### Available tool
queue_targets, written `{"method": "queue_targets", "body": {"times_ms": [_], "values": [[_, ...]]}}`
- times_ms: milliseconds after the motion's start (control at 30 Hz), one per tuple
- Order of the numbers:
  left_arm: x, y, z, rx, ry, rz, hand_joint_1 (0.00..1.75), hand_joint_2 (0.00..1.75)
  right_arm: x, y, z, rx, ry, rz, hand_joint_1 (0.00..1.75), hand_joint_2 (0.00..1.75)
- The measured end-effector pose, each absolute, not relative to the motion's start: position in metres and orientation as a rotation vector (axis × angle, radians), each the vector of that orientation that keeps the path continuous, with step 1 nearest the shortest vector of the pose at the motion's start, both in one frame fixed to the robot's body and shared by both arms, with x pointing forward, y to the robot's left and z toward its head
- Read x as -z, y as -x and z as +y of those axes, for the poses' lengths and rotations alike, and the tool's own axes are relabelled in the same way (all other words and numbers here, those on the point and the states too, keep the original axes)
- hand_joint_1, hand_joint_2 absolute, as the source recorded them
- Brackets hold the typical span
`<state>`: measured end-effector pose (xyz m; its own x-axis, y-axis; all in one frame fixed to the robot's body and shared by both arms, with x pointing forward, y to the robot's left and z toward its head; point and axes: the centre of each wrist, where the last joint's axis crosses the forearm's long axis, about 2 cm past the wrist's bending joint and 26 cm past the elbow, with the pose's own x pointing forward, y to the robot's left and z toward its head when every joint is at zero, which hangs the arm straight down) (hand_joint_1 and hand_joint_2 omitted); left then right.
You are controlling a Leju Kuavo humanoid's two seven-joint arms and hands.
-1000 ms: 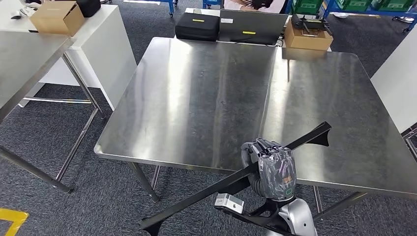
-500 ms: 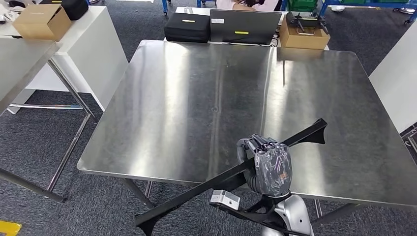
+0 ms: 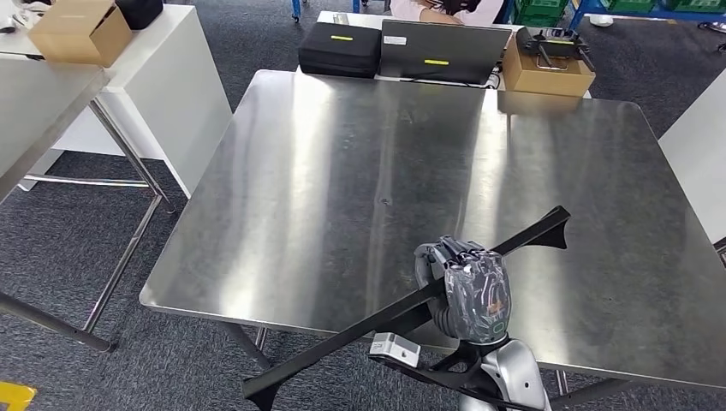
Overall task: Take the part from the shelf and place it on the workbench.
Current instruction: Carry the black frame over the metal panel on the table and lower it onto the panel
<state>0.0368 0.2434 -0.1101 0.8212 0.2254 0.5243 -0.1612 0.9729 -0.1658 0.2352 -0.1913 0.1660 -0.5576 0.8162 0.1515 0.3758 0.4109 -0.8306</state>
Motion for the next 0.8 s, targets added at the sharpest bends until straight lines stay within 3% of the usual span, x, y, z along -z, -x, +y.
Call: {"method": "queue_targets", "body": {"times_ms": [800], "values": [[0.1106,-0.0367,0.2485,-0.182,0.092,-0.534,0.0,1.75,-0.1616,-0.2333,-0.1985,-1.034,1.03,-2.091,1.75,1.75]]}}
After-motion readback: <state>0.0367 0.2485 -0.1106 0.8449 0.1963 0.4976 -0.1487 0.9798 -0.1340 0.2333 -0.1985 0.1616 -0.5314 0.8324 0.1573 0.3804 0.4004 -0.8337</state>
